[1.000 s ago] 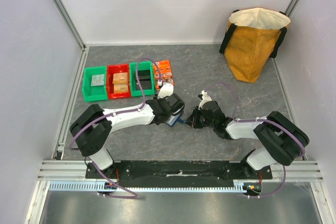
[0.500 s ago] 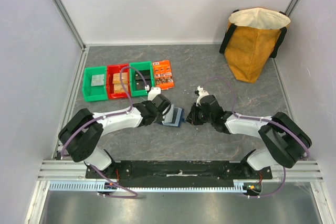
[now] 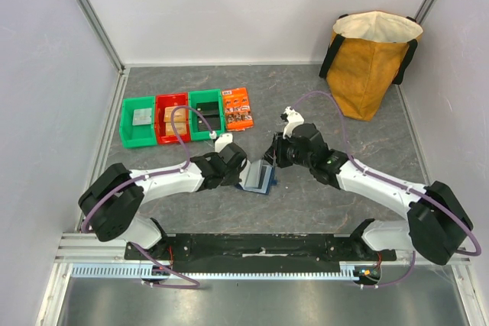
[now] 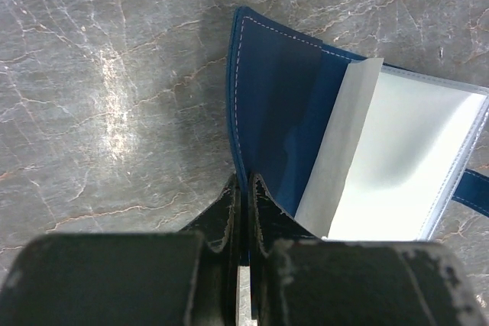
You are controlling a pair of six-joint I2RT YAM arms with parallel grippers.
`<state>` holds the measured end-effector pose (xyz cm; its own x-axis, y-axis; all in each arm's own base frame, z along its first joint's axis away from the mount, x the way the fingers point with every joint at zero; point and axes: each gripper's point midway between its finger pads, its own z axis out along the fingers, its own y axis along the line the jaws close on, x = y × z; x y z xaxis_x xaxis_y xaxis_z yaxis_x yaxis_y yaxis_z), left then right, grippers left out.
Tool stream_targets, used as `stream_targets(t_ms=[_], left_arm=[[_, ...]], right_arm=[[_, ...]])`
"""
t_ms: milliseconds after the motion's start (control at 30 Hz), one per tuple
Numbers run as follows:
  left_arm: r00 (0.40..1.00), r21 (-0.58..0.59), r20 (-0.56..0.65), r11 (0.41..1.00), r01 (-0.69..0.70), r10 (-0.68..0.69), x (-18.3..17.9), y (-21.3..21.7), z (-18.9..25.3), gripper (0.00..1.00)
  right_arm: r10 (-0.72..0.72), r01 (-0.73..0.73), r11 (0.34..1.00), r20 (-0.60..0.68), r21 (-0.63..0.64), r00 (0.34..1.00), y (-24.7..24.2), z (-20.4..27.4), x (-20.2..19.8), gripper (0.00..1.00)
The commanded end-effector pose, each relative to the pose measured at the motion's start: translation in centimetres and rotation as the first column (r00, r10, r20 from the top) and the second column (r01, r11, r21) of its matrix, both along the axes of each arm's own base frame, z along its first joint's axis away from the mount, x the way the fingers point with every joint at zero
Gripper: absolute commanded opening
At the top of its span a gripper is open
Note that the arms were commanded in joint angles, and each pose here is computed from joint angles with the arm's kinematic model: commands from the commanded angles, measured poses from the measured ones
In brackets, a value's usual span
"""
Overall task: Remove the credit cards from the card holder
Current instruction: Open the card holder at the center of the board.
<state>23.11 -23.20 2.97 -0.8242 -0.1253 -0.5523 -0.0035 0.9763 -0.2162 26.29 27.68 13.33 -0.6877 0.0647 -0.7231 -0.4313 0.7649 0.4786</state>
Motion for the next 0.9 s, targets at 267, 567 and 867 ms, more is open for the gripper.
stream_targets(t_ms=[267,567,867], left_arm=[[1.000,-0.035,-0.023,0.999,-0.002,0.001,-0.9,-0.6,0.0,0.02],[1.000,-0.042,-0.020,0.999,0.003,-0.004,-0.9,-0.8,0.2,0.02],[1.000,-0.052,-0.023,0.999,0.009,-0.010,-1.0,-1.1,0.2,0.02]], right_arm=[[0.005,-0.010,0.998,-0.090,-0.055,0.996,0.2,-4.3,-0.7,0.15],[0.010,-0.020,0.997,-0.145,-0.071,0.989,0.6,-7.0,-0.9,0.11],[0.030,-0.041,0.997,-0.149,-0.068,0.988,1.4,-7.2,-1.0,0.11]])
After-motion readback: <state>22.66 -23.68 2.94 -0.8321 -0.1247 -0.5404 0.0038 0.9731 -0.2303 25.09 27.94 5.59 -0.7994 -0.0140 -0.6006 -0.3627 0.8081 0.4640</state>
